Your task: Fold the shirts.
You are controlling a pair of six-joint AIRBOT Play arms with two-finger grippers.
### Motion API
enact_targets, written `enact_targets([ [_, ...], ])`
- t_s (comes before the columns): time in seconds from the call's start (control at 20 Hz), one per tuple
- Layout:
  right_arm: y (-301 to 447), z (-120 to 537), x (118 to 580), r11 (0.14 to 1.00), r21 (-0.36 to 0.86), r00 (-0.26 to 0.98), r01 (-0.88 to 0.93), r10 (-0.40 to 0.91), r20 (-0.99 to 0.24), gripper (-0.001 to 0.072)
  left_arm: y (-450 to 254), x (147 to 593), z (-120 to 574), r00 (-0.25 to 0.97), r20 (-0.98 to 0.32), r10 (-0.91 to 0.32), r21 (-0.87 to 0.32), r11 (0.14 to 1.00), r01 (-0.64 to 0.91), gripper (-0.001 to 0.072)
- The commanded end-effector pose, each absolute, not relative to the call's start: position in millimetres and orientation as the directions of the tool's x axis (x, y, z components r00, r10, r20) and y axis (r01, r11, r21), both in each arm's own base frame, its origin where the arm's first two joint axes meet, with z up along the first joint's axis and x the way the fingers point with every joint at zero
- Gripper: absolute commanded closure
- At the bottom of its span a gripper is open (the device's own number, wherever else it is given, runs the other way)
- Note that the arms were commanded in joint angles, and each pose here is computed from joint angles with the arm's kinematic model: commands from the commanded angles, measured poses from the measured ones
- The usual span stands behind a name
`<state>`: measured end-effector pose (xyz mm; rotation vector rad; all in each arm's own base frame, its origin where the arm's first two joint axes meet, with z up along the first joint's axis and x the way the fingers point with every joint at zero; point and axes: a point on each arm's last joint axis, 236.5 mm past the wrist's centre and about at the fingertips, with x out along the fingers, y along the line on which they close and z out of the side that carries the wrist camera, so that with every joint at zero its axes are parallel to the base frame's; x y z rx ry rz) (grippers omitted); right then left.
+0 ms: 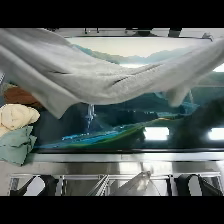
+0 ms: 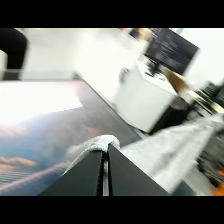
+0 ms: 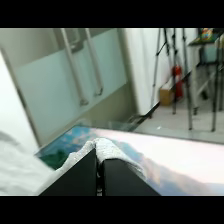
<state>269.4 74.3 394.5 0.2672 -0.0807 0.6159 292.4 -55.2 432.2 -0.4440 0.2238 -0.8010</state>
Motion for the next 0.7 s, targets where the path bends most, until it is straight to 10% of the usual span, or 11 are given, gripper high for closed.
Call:
enact_targets([
  [0.0,63,386,269,0.852,0.184,0.872,-0.49,0.481,0.095,0.0693,-30,303,413,0.754,-0.119,-0.646,-0.475,0.704,0.528,0.0686],
  [0.5,62,76,371,0.807,0.539,0.686,-0.243,0.535,-0.493,0.0693,-104,434,88,0.206,-0.783,-0.586,-0.505,0.794,0.338,0.0687],
  [0.55,49,52,379,0.826,0.532,0.683,-0.186,0.498,-0.535,0.0685,-98,448,61,0.202,-0.804,-0.559,-0.489,0.816,0.309,0.0462],
  [0.65,21,29,391,0.836,0.542,0.689,-0.085,0.443,-0.574,0.0191,-82,467,27,0.208,-0.813,-0.544,-0.503,0.835,0.222,-0.0002],
])
